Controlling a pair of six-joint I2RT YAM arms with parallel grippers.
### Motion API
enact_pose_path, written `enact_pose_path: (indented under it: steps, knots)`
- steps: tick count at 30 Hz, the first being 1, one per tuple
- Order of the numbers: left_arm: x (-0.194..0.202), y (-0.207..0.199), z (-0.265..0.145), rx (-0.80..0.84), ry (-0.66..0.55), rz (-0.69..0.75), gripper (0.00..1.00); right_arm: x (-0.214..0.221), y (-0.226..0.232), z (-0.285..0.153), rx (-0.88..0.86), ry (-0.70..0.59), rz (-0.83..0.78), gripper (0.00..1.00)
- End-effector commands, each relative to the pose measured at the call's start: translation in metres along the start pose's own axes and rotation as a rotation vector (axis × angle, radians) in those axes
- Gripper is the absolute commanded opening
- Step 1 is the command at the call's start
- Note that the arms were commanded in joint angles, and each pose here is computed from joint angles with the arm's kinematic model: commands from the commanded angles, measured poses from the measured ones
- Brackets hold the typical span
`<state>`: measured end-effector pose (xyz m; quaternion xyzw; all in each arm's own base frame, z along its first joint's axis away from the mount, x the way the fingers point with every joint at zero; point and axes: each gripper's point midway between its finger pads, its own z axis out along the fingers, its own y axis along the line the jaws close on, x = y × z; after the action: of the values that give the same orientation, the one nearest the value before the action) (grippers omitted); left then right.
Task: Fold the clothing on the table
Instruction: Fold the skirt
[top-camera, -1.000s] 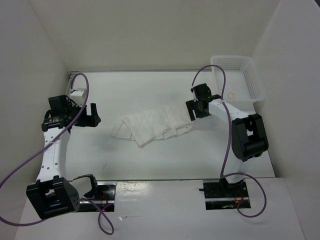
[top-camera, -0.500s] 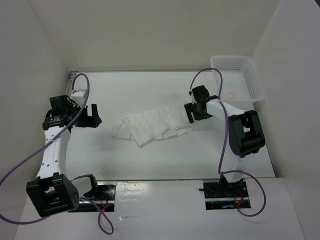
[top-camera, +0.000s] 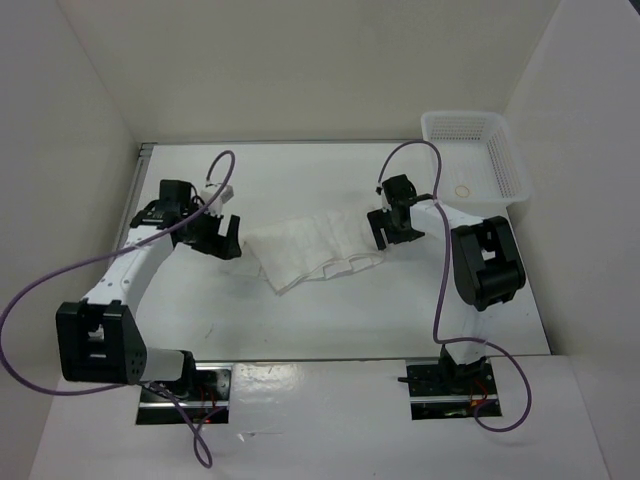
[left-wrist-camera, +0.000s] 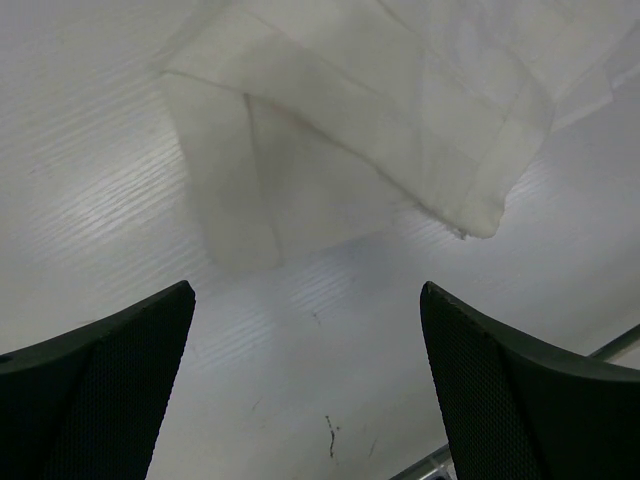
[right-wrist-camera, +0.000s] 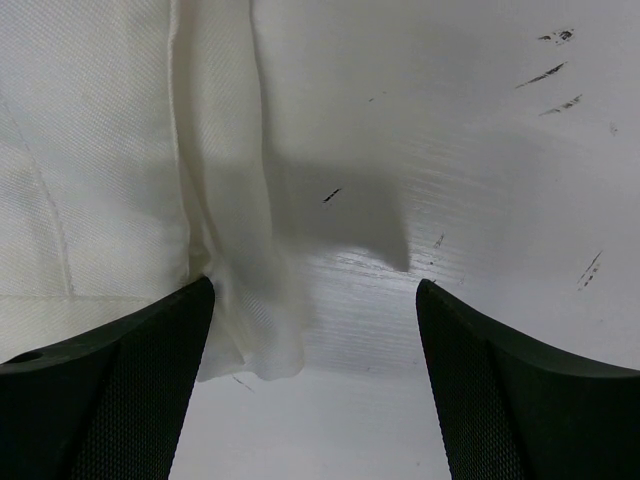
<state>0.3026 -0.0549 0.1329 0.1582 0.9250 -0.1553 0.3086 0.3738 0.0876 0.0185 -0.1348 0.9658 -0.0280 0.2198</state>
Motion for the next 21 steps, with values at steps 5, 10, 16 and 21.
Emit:
enact_pose_path:
  steps: [5, 10, 16, 21]
  knots:
    - [-0.026, -0.040, 0.029, 0.147, 0.021, 0.085, 0.99, 0.004, -0.005, 0.004, 0.044, -0.020, -0.015, 0.86]
    - [-0.020, -0.044, 0.041, 0.167, 0.050, -0.022, 0.99, -0.002, -0.009, -0.005, 0.057, -0.055, -0.009, 0.86]
    - [-0.002, -0.051, 0.057, 0.213, 0.127, -0.080, 0.99, -0.009, -0.011, -0.011, 0.067, -0.082, -0.005, 0.83]
    - [0.010, -0.057, 0.068, 0.199, 0.159, -0.049, 0.98, -0.011, -0.011, -0.013, 0.067, -0.091, -0.003, 0.80]
